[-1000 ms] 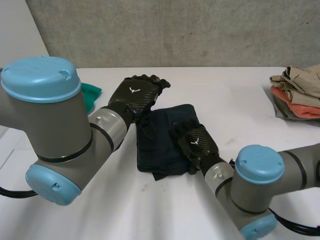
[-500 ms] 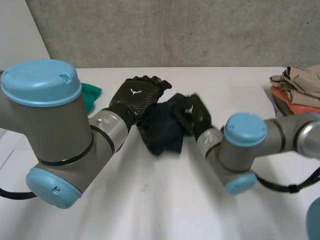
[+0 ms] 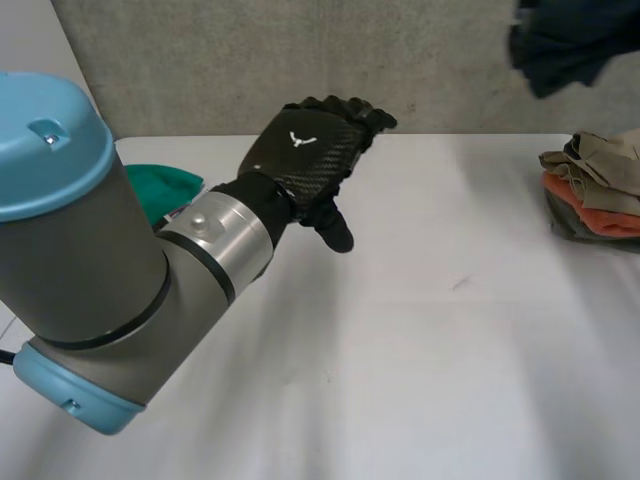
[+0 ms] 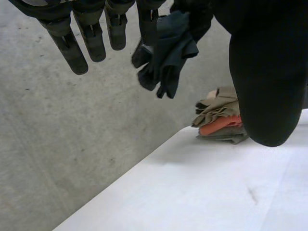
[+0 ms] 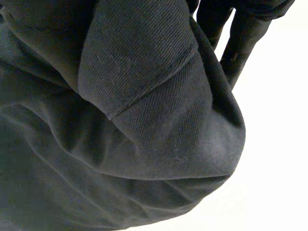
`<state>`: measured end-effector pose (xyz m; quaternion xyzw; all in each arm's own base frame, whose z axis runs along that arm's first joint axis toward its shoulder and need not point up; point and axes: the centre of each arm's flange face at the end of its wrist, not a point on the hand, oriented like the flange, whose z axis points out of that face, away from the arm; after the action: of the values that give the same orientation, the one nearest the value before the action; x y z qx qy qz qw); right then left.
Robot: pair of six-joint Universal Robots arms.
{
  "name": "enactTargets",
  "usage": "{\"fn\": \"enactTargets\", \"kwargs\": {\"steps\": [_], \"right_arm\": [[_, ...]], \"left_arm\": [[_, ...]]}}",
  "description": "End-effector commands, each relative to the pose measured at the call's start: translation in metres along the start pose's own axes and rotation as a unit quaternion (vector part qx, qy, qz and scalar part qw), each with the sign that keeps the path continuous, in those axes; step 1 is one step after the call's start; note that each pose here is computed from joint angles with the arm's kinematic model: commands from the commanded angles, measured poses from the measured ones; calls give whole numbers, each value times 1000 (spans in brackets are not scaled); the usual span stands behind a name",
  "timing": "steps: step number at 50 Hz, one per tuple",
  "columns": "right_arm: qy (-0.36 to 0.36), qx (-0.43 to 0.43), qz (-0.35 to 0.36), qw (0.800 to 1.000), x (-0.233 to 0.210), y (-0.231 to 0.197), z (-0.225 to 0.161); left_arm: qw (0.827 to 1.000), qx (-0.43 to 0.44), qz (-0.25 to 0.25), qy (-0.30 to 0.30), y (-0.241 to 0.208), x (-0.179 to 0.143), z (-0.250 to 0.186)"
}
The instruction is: Fold the laundry.
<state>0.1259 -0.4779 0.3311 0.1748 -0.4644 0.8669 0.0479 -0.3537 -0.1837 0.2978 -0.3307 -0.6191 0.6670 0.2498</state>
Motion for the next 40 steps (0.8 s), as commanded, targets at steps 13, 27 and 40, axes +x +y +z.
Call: {"fn": "enactTargets", "kwargs": {"steps": [13, 27, 40], "right_arm": [[-45, -118, 106, 986, 74, 211, -84], [-31, -118, 68, 990, 92, 169, -87], [122, -328, 2, 937, 141, 103, -125]], "left_arm": [[999, -9, -10, 43, 10, 25, -3], [997, -11, -13, 70, 10, 37, -10], [997, 15, -11, 77, -9, 40, -20]]}}
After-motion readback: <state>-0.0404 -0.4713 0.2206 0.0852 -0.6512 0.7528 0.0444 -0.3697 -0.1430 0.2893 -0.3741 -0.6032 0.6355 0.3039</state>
